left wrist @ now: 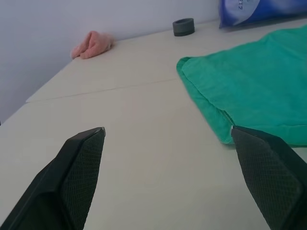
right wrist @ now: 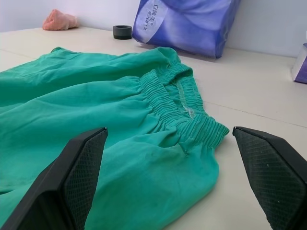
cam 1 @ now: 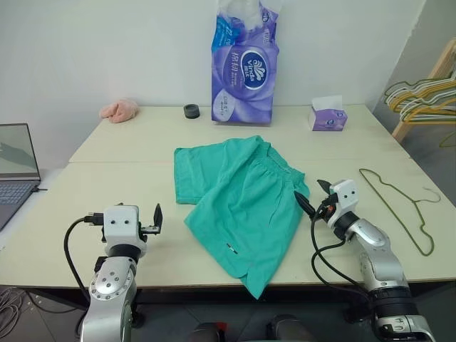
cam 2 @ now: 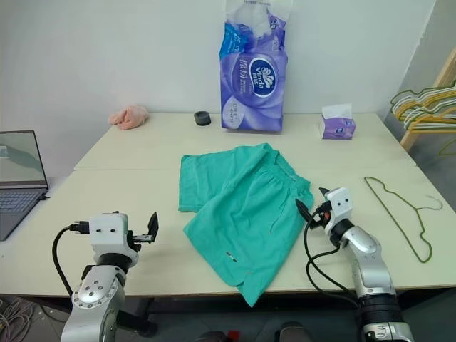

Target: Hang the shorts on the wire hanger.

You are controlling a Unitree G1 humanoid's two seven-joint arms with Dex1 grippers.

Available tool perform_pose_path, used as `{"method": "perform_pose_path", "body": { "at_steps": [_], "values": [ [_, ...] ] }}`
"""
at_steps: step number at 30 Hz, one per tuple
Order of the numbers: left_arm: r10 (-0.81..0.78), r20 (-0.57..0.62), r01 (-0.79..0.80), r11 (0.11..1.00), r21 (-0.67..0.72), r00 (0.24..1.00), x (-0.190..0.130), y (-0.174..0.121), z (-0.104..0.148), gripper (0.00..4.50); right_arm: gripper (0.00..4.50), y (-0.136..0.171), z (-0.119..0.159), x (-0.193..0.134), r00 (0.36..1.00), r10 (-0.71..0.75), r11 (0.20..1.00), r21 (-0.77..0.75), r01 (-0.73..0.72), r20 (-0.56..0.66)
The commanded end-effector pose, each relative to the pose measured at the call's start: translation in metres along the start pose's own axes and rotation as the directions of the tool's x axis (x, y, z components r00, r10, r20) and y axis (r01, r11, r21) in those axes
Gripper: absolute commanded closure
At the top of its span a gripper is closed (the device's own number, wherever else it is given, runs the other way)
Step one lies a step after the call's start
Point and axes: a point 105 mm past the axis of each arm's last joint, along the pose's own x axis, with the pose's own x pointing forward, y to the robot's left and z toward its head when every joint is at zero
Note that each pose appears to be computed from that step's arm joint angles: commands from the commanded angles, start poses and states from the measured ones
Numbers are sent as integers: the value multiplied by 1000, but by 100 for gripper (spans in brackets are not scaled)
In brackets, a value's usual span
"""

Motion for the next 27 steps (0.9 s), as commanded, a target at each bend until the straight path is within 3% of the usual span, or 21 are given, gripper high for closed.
{"method": "perform_pose_path", "body": {
  "at_steps": [1, 6, 9, 13, 20, 27],
  "values": [
    [-119, 126, 128, 990, -65, 985, -4, -19, 27, 9, 2, -2, 21, 2, 998, 35, 998, -52, -32, 60],
    [-332, 125, 345, 933, -100, 935, -6, -58, 31, 9, 2, 3, 31, -4, 987, 149, 986, -79, -144, 59],
    [-597, 89, 604, 784, -145, 797, -12, -105, 31, 9, 2, 24, 36, -21, 932, 363, 927, -93, -362, -10],
    [-812, -6, 801, 578, -155, 584, -23, -149, 24, 9, 2, 35, 44, -43, 831, 547, 837, 58, -544, -105],
    [-948, -145, 920, 310, -239, 282, -47, -190, 8, 9, 2, 40, 54, -65, 719, 658, 743, 38, -668, -223],
    [-925, -306, 937, 293, -192, 227, -46, -199, -18, 9, 2, 36, 45, -63, 731, 639, 750, -15, -661, -239]
  ]
}}
